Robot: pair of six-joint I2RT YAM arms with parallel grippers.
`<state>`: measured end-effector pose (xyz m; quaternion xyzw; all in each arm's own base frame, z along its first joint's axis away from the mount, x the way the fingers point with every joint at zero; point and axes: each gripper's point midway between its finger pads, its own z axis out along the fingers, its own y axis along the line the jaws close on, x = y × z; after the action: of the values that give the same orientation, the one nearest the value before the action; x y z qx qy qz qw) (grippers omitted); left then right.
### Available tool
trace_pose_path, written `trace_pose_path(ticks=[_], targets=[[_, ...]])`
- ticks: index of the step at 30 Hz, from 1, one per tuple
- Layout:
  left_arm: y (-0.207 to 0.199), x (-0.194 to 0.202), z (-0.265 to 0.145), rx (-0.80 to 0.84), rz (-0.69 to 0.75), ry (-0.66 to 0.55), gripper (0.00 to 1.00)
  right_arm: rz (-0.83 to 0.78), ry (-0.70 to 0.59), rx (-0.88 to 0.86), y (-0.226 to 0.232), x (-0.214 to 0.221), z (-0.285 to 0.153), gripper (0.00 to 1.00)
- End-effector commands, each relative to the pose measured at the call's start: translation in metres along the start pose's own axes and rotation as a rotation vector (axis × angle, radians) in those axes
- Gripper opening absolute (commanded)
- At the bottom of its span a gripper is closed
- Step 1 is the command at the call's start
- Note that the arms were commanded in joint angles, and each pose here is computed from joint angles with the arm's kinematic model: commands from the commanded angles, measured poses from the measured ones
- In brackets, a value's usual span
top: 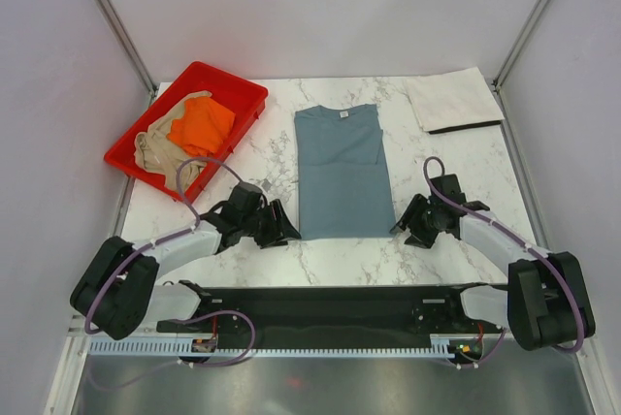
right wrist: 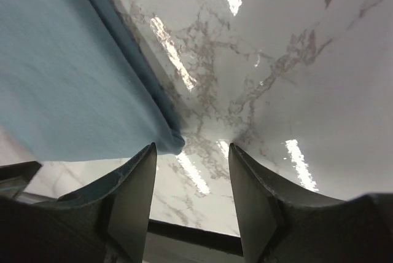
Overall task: Fold and stack the t-shirts
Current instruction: Fold the tshirt
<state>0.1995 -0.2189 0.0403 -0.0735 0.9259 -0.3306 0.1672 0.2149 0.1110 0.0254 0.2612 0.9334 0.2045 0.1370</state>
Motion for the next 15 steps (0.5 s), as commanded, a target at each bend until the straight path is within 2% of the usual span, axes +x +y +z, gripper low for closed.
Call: trace_pose_path(ticks=[1,9,15], targets=[[-0.020,-0.009,0.005,0.101,-0.078,-0.047,0.57,0.059,-0.047,-0.059,0.011,-0.007,0.002,0.59],[-0.003,-0.001,0.020,0.044,-0.137,-0.045,0.57,0.088,-0.067,-0.069,0.004,-0.002,0.006,0.57],[0.004,-0.004,0.024,0.011,-0.150,-0.067,0.51,0.094,-0.076,-0.066,0.002,-0.002,0.007,0.51]])
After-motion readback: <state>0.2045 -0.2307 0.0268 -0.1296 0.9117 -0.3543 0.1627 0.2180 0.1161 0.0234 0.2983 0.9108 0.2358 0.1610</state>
